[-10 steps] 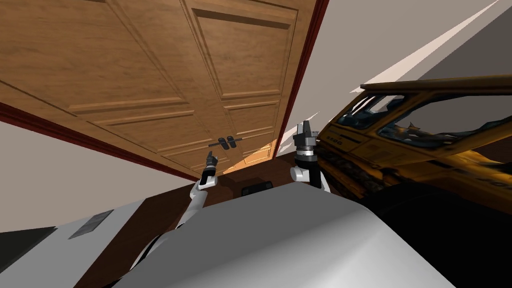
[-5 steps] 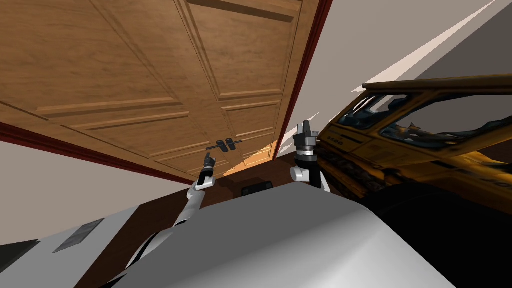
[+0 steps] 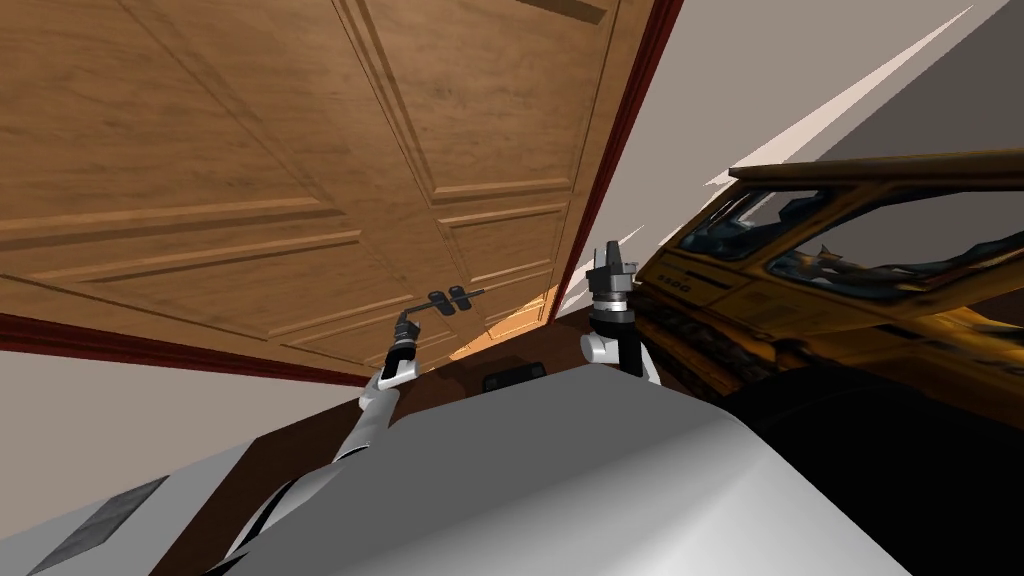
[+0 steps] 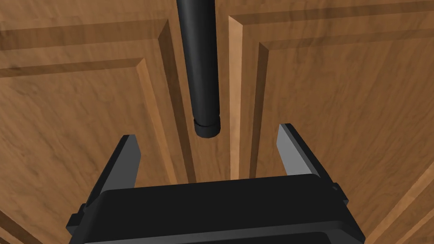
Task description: Pull the door open
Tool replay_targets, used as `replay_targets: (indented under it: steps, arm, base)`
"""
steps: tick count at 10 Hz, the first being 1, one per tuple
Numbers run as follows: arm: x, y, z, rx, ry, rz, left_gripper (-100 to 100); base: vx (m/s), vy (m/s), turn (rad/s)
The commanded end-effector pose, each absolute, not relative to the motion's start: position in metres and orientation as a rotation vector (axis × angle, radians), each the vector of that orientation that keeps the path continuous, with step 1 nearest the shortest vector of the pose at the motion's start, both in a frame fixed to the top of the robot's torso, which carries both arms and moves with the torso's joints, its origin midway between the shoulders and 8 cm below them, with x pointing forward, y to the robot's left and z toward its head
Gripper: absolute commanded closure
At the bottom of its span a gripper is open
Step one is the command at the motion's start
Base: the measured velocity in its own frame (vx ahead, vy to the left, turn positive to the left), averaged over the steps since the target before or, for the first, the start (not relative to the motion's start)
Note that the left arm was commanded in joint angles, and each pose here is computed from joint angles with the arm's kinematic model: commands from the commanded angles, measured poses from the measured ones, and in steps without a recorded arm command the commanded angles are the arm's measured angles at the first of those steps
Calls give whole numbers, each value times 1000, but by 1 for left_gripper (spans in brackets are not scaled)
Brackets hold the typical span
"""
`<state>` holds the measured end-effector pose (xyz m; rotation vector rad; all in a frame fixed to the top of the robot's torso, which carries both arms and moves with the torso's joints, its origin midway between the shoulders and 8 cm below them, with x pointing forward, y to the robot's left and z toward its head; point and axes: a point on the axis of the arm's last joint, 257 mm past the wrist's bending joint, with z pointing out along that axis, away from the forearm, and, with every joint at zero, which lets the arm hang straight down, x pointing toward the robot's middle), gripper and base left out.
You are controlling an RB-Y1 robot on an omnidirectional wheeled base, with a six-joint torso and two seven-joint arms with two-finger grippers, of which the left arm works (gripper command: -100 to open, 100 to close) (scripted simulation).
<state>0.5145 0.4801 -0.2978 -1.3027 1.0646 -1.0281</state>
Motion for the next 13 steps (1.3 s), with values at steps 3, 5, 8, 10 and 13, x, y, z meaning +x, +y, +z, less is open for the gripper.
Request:
replay_targets:
  steps: [3, 5, 8, 10, 13]
  arm:
    - [521, 469, -293, -1294, 1056, -1062, -100]
    - [518, 474, -294, -1298, 1056, -1050, 100]
    - [518, 474, -294, -1298, 1056, -1050, 100]
    - [518, 474, -294, -1298, 1056, -1050, 100]
    - [509, 492, -298, -1311, 1055, -1020, 100]
  base:
    - [167, -14, -176]
    - [36, -18, 1]
    - [-23, 10, -11]
    - [-3, 0, 0]
    - [-175, 61, -93]
